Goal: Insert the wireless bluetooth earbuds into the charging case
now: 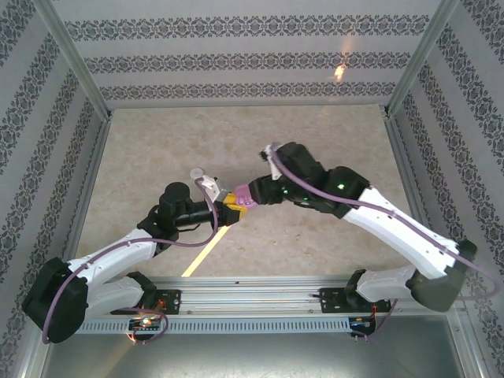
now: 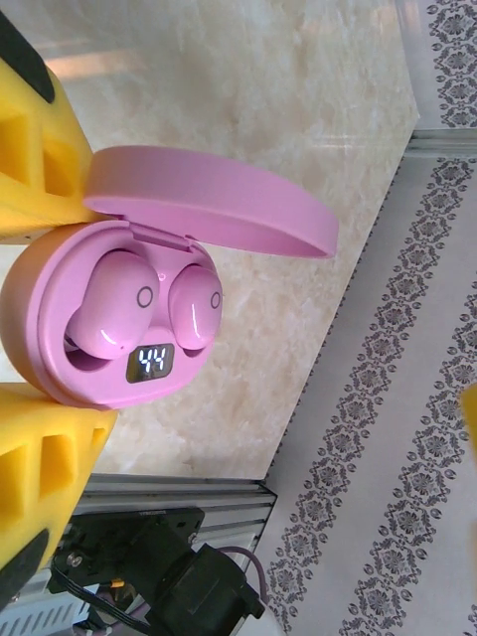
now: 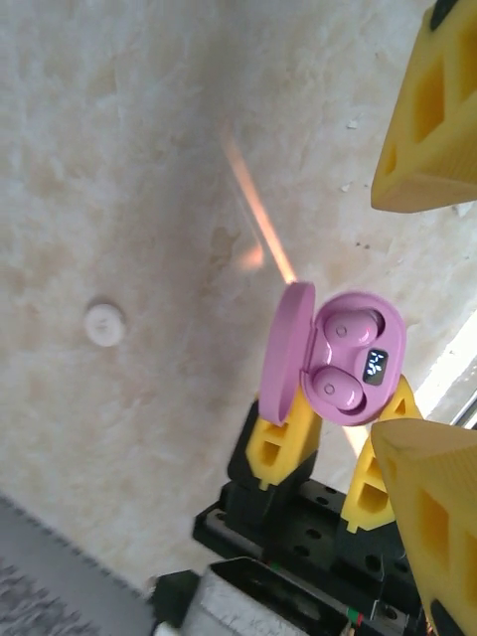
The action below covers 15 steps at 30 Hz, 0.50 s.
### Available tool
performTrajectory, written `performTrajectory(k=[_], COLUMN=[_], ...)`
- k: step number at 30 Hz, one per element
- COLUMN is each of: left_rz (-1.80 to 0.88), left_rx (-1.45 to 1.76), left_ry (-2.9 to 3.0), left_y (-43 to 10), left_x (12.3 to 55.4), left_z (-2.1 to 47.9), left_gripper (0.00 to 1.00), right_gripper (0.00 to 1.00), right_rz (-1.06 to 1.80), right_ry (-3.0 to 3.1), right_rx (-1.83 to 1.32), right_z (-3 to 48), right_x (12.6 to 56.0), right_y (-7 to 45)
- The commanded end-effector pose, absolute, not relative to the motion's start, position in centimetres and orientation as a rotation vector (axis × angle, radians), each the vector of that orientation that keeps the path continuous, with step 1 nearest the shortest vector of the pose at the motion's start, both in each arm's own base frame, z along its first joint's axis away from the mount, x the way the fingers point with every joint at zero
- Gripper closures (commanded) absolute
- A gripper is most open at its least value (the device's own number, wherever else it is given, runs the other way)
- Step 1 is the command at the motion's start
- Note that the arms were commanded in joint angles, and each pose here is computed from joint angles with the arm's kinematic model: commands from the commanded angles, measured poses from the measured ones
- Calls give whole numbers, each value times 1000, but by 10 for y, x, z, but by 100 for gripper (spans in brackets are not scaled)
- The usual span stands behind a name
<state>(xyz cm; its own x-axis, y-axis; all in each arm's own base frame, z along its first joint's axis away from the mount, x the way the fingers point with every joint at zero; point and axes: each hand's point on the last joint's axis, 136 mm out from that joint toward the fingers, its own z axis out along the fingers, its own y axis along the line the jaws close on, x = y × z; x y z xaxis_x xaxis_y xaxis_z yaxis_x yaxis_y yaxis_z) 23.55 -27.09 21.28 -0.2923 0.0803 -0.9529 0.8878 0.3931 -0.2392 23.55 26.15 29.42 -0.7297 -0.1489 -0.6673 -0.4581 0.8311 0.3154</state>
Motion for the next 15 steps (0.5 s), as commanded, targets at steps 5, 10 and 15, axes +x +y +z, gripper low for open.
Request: performTrajectory(k=[5, 10, 15], left_rz=[-1068, -1095, -1112], left_rx=[908, 924, 940], left_ry=[1526, 1508, 1502], left_y=[-285, -291, -297], left_x=[233, 232, 231], left_z=[251, 258, 260], left_gripper=[96, 96, 96], right_gripper=[36, 35, 35], right_rz=[969, 1117, 1207], right_ry=[2351, 2394, 2393], right_rx=[-135, -7, 44], right_z=[293, 279, 273], right_x=[255, 270, 278], right_y=[251, 253, 258])
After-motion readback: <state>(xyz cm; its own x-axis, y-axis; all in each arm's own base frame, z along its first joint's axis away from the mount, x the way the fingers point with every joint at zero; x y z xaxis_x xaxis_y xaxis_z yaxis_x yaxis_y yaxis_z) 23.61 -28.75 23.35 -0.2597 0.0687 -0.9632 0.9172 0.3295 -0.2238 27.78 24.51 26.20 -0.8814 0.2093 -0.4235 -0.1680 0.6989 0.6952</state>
